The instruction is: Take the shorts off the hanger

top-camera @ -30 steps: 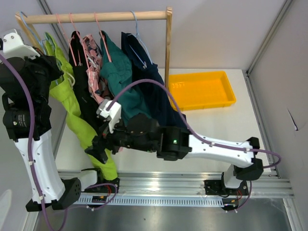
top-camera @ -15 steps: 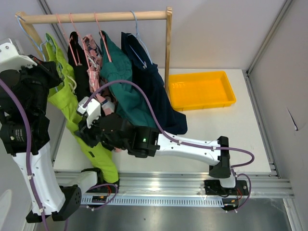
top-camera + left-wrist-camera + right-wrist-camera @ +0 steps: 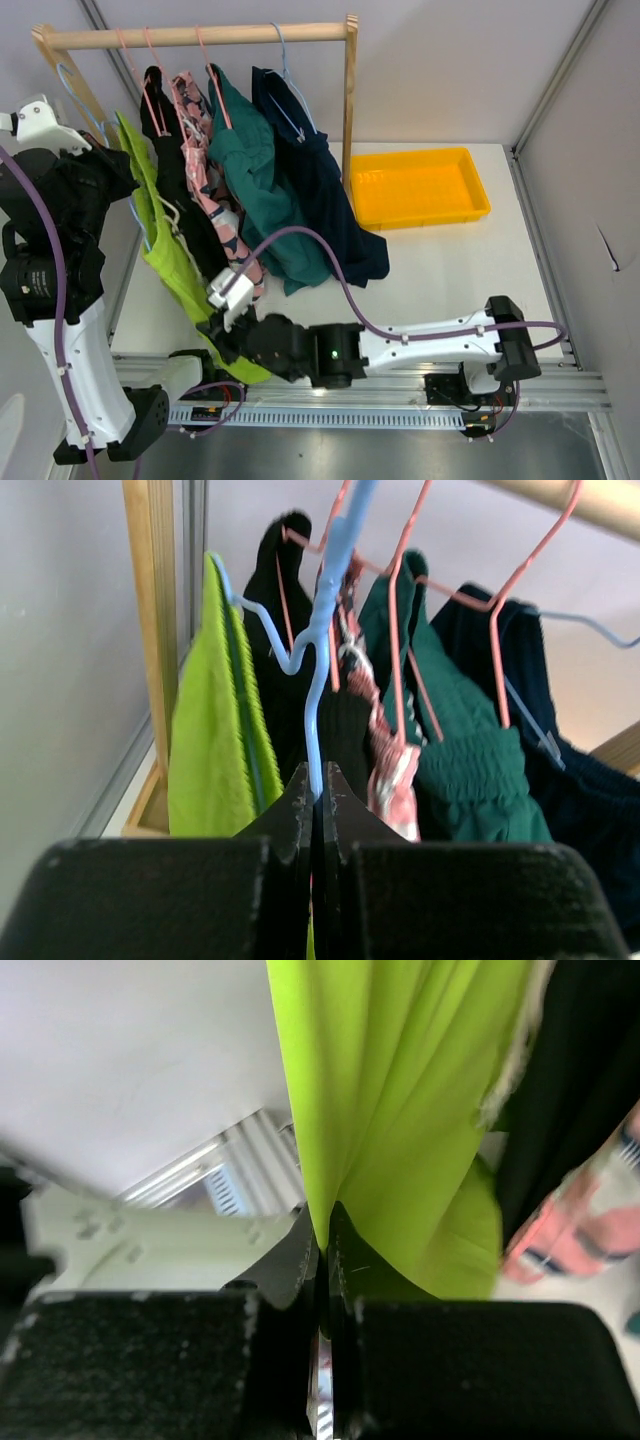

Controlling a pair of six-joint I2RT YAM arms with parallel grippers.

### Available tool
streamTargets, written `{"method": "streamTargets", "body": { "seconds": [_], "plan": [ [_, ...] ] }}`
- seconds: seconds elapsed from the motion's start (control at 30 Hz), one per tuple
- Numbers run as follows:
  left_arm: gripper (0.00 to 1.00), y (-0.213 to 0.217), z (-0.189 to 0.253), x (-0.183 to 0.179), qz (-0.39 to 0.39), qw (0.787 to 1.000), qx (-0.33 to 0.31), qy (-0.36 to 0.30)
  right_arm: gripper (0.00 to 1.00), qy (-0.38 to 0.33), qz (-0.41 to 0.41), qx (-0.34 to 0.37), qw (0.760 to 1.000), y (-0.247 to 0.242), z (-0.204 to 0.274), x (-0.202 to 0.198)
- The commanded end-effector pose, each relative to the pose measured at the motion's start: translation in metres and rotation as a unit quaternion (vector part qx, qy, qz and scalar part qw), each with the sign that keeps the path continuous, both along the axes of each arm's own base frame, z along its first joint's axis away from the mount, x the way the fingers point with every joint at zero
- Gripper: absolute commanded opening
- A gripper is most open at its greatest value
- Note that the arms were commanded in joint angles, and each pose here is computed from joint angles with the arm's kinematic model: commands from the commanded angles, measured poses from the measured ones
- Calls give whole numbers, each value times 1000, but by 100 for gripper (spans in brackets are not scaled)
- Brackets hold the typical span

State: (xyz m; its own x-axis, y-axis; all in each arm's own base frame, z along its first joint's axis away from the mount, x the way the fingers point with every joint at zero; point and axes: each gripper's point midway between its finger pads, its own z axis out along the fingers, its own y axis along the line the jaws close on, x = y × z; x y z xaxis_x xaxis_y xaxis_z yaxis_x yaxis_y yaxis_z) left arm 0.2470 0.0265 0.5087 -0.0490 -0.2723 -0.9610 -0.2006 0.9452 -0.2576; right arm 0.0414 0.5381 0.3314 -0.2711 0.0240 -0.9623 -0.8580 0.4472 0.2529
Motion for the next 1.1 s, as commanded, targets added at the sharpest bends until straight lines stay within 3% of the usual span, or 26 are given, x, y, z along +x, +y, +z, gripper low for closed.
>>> {"method": "streamTargets", "body": {
  "seconds": [0.0, 0.3, 0.47, 0.57, 0.7, 0.73, 0.8, 0.83, 1.07],
  "plan": [
    [0, 7, 71, 5, 17, 992, 9, -129, 0, 23, 13, -66, 997, -22, -51, -50],
    [0, -8, 56, -2, -18, 992, -14, -122, 0, 25, 17, -65, 997, 3, -64, -37],
    [0, -20, 25, -24, -40, 992, -40, -111, 0, 12, -8, -26, 1000, 22, -16, 28],
    [0, -10, 11, -37, -12, 994, -29, -103, 0, 15, -23, -44, 999, 14, -11, 54],
    [0, 5, -1, -41, 28, 996, -5, -84, 0, 9, -136, -45, 990, -61, 4, 76],
    [0, 7, -3, -41, 33, 996, -4, -83, 0, 0, -204, -45, 978, -91, 8, 90],
    [0, 7, -7, -40, 33, 996, -7, -85, 0, -19, -258, -56, 964, -136, 14, 92],
    [0, 6, -8, -40, 31, 996, -8, -86, 0, -38, -298, -36, 953, -173, 46, 100],
    [0, 3, -26, -31, 22, 997, -19, -76, 0, -113, -357, 45, 926, -287, 195, 113]
  ]
}}
